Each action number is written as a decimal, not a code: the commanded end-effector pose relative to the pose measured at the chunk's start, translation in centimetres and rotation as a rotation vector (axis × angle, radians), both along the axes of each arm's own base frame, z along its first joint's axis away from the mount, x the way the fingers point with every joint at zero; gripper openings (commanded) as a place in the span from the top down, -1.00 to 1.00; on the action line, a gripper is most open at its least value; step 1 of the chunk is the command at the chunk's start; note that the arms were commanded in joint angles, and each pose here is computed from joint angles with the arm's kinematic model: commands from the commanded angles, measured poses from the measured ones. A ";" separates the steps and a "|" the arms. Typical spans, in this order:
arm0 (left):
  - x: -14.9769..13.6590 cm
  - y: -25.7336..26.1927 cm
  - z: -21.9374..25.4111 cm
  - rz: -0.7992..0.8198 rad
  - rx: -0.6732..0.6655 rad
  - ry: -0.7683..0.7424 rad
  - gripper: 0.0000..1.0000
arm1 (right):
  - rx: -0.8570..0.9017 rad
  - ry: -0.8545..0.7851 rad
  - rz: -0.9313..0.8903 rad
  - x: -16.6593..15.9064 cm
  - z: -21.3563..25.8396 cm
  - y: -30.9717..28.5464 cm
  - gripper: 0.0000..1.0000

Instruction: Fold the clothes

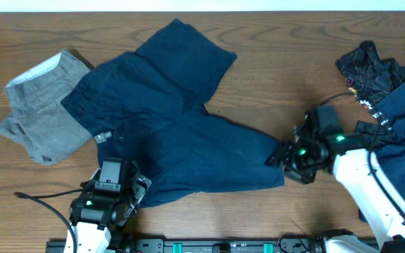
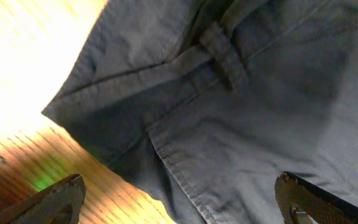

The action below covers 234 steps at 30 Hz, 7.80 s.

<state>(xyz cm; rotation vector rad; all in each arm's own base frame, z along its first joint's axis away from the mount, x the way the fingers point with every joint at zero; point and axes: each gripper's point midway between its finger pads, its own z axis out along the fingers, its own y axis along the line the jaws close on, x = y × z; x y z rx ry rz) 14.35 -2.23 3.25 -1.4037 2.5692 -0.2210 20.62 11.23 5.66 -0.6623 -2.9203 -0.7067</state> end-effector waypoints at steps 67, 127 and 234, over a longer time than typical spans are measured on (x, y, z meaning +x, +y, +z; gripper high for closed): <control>-4.7 -3.9 -3.7 0.196 -0.282 0.212 -0.52 | -0.133 -0.078 -0.301 1.2 -5.6 -7.2 0.97; 7.1 -4.6 17.7 -0.370 0.075 -0.311 0.88 | -0.562 -0.518 0.030 10.2 19.5 -16.2 0.98; 14.2 -18.5 -1.7 -1.088 -0.174 0.170 0.52 | -0.485 -0.199 0.016 6.3 15.1 -12.2 0.93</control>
